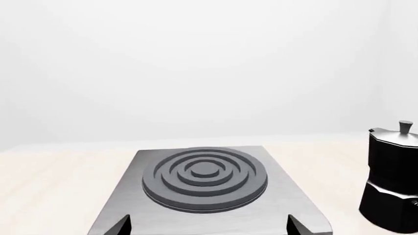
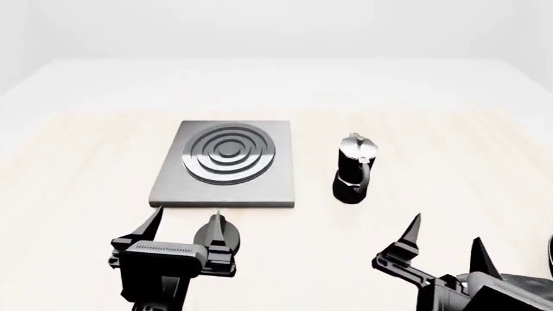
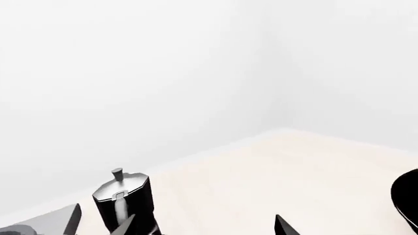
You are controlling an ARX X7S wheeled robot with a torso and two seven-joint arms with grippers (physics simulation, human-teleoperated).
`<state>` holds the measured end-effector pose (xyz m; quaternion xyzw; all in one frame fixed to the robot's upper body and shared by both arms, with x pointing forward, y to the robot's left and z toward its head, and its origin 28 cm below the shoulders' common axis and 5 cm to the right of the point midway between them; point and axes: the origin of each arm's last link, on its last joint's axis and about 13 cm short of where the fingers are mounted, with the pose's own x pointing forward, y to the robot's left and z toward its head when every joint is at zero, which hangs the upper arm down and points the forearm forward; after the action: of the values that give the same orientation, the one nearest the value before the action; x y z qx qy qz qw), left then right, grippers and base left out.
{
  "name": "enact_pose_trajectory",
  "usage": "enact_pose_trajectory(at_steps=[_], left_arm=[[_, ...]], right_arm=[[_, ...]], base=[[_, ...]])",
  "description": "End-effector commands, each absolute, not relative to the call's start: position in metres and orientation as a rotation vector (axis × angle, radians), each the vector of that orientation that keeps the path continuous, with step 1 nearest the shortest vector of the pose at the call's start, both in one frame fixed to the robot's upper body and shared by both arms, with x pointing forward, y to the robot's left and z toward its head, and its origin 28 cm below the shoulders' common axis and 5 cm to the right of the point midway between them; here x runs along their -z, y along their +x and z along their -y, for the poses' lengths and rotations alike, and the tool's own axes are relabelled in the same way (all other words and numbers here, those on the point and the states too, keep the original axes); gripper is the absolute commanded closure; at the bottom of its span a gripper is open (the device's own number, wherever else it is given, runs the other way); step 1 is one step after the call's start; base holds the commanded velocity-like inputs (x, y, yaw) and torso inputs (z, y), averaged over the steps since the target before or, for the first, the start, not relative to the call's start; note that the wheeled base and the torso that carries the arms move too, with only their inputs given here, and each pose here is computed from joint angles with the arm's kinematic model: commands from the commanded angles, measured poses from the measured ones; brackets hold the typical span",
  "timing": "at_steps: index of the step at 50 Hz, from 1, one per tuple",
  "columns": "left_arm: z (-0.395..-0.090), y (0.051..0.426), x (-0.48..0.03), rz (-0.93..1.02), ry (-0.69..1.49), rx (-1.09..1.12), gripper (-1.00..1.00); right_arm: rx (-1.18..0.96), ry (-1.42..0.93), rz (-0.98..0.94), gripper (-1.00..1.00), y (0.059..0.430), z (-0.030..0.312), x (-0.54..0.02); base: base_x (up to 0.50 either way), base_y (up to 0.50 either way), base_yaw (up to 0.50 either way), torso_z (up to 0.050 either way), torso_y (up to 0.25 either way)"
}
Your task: Put the frying pan on the stove.
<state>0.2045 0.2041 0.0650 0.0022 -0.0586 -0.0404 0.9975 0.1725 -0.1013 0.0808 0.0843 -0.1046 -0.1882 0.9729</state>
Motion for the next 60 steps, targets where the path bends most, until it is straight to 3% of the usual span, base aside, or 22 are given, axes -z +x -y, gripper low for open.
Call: enact_pose_trajectory(at_steps=[1,60], left_arm=[[-0.204,0.205,-0.064,0.115,0.004,0.081,-1.00],[-0.206,0.204,-0.060,0.103,-0.011,0.080,-1.00]], right_arm=[[0.480,0.187,0.234,-1.00,0.169,0.104,-0.083],[0.844,0.179,0.287,-1.00,0.147,0.123,-0.081]], base=[[0.00,0.00,0.00,0.000,0.000],[0.00,0.00,0.00,0.000,0.000]])
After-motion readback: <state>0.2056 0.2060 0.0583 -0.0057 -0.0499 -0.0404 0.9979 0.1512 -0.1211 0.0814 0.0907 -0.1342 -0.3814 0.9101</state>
